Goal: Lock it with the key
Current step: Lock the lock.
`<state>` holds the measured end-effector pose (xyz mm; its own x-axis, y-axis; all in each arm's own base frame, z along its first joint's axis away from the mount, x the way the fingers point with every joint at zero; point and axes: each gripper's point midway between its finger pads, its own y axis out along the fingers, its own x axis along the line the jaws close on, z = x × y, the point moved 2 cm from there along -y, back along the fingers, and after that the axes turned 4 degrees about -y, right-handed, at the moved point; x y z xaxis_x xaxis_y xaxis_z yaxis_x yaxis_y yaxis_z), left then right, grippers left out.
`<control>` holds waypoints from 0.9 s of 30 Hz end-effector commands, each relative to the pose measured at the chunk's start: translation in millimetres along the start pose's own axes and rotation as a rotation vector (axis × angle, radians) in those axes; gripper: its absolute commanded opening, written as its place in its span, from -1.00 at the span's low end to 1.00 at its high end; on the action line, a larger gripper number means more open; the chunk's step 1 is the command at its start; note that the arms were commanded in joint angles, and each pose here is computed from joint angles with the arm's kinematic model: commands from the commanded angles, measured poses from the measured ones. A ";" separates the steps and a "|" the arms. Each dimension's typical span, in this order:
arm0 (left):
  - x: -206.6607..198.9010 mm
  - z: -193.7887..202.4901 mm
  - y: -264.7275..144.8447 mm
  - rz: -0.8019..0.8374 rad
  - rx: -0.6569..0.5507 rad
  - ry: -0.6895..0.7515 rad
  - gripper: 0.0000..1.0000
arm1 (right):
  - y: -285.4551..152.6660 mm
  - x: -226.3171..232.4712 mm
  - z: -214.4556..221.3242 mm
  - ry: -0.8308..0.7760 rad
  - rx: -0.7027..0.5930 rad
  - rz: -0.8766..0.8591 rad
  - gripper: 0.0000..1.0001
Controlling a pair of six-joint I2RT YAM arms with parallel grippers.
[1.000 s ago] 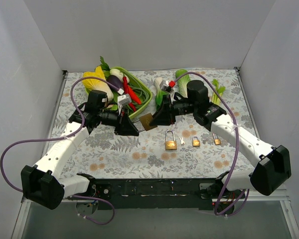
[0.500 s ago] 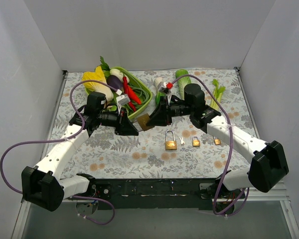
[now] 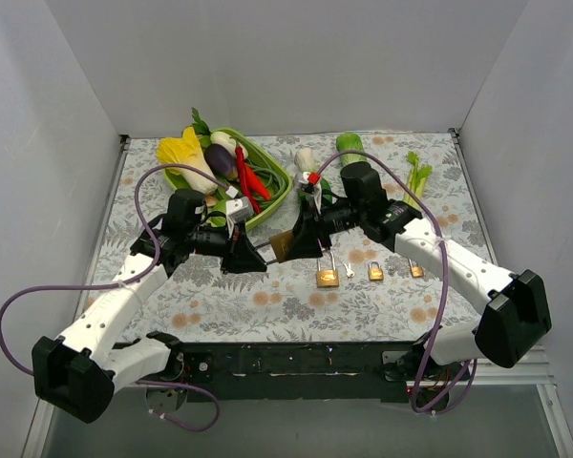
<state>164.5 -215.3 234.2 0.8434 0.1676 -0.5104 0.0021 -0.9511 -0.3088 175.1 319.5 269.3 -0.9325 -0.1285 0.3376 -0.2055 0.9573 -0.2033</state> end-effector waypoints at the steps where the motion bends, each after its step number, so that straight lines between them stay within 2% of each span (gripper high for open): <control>1: -11.6 -34.2 -1.5 0.044 -0.073 0.226 -1.00 | -8.2 8.7 8.5 -0.005 0.089 0.004 0.06; 3: -10.8 -27.8 -1.1 0.050 -0.047 0.203 -1.00 | -18.7 -3.1 0.3 -0.042 0.079 0.063 0.20; 10: -7.0 -17.8 1.9 0.065 -0.009 0.149 -1.00 | -42.0 -2.9 -0.4 -0.127 0.123 0.125 0.17; 20: -8.0 -12.4 4.6 0.080 -0.020 0.078 -1.00 | -43.2 -8.8 39.9 0.052 0.166 0.137 0.20; 23: -12.0 -12.0 3.5 0.097 -0.023 0.078 -1.00 | -45.4 -11.2 39.7 0.050 0.151 0.120 0.12; 24: -12.8 -12.5 3.2 0.098 -0.025 0.082 -1.00 | -46.9 -12.2 38.6 0.045 0.146 0.114 -0.01; 27: -15.7 -12.5 2.1 0.109 -0.028 0.100 -1.00 | -47.0 -7.5 35.0 0.035 0.144 0.052 -0.06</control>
<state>168.2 -219.3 221.8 0.8332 0.1620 -0.5288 -0.0292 -0.9419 -0.3345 185.8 265.1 230.9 -0.9359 0.0222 0.3515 -0.1301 0.9056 -0.4037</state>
